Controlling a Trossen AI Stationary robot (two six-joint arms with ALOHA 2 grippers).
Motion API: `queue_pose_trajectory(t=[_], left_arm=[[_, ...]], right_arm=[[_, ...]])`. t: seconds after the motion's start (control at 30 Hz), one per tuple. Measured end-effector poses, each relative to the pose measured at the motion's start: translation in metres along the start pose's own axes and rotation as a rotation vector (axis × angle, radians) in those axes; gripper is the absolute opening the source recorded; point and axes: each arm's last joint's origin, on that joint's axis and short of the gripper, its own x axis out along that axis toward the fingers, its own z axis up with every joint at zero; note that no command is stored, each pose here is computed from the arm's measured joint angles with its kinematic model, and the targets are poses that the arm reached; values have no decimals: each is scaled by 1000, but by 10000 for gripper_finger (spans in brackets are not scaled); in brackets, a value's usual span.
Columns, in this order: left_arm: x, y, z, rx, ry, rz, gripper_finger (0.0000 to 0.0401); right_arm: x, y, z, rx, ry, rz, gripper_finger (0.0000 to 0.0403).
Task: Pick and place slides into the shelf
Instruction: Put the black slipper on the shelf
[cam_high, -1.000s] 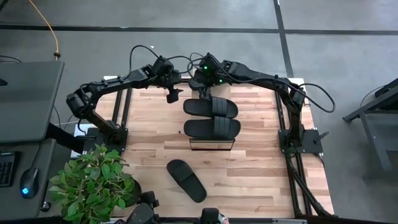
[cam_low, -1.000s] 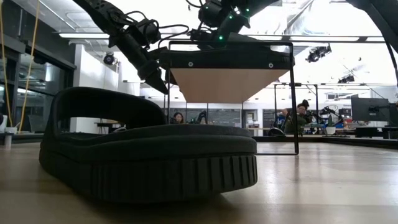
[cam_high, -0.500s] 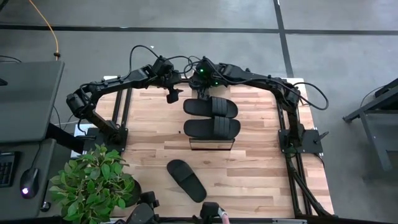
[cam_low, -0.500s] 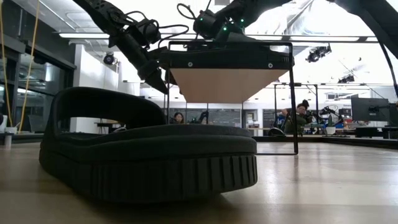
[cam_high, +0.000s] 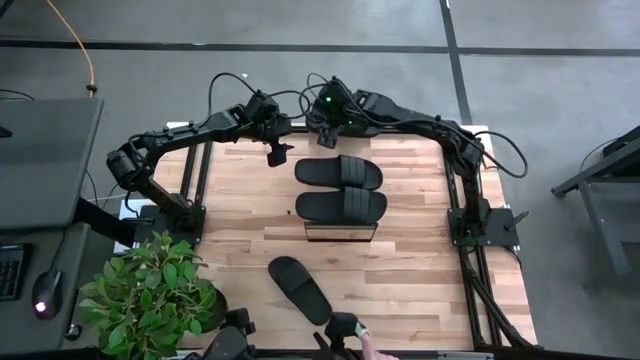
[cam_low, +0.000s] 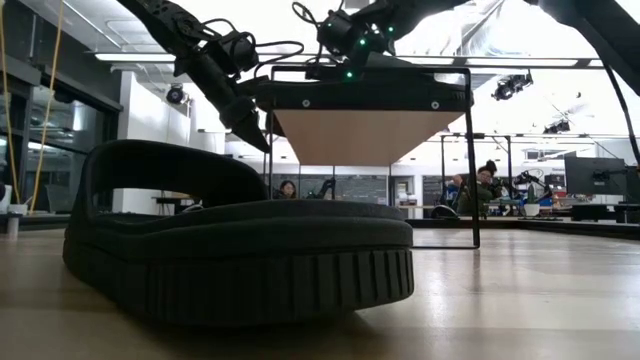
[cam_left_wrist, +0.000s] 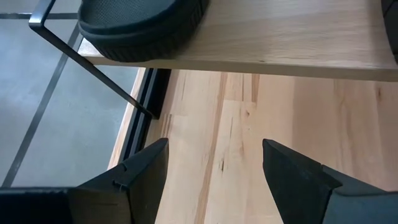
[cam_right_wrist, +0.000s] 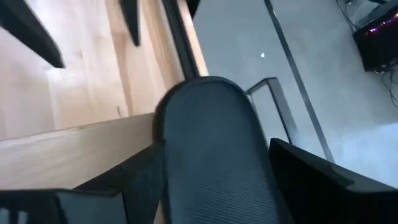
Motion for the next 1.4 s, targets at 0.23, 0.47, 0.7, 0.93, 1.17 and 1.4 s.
queue_pose_trajectory(t=[0.23,0.47,0.7,0.93,1.17,1.4], left_arm=[[0,0,-1,-2,8,-5,241],[0,-1,-2,-4,16,-10,241],[0,-1,-1,-6,9,-23,241],[0,-1,-2,-6,11,-24,241],[0,-1,-2,-6,11,-24,241],[0,-1,-2,2,11,-24,241]], right_arm=[[1,-3,-6,13,27,52,270],[1,0,-6,7,33,74,270],[1,0,-5,8,23,76,270],[0,1,-1,9,-25,92,270],[0,4,0,18,-50,171,270],[-1,9,-3,8,-6,186,270]])
